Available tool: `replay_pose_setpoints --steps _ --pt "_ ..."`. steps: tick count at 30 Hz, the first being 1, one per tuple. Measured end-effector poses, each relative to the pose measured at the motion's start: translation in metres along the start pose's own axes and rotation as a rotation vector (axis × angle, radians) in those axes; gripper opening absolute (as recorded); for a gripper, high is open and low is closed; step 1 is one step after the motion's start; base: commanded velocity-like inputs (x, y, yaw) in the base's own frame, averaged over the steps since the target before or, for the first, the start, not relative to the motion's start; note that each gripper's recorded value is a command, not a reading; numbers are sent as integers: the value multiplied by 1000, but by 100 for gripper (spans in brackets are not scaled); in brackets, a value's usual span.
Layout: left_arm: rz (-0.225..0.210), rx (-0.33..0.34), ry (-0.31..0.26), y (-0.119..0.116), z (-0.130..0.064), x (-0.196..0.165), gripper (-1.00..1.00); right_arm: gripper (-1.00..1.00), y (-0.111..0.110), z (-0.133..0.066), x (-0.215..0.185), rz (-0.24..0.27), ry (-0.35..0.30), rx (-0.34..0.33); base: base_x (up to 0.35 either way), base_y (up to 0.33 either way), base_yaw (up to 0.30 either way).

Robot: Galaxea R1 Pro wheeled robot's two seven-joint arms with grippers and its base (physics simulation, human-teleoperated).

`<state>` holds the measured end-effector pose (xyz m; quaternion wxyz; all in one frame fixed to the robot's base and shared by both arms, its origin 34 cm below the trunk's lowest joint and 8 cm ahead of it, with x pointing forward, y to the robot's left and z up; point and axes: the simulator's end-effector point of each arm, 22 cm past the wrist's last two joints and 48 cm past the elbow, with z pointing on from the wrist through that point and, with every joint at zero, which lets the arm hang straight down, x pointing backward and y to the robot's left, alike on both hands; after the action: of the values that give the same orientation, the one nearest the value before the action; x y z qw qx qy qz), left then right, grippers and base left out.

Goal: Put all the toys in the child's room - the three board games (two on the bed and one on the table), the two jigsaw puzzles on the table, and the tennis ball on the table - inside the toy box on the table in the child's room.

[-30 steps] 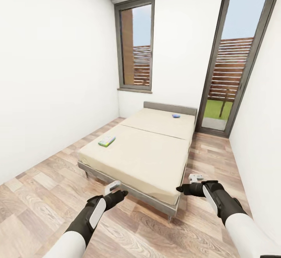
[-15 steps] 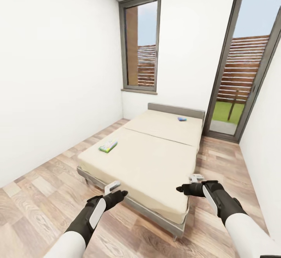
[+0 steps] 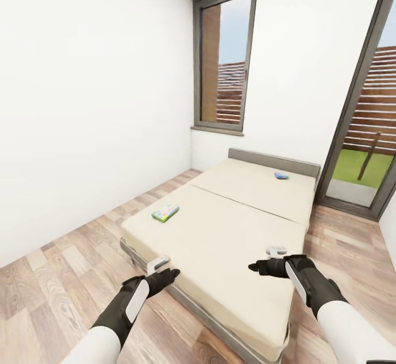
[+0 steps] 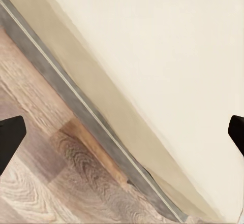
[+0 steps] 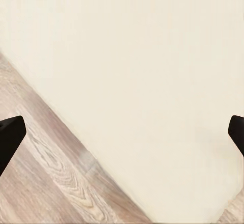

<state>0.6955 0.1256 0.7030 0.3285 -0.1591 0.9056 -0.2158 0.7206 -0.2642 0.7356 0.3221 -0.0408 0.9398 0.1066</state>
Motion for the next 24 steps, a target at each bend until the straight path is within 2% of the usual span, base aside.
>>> replay_pose_setpoints --steps 12,18,24 --pt "0 -1 2 1 0 0 100 100 -2 0 1 -13 5 10 291 -213 287" --pt "-1 1 3 0 0 1 100 100 -2 1 1 -13 6 11 104 -238 290" --pt "-1 2 3 -1 0 1 100 100 -2 1 1 -14 6 12 35 -99 290"
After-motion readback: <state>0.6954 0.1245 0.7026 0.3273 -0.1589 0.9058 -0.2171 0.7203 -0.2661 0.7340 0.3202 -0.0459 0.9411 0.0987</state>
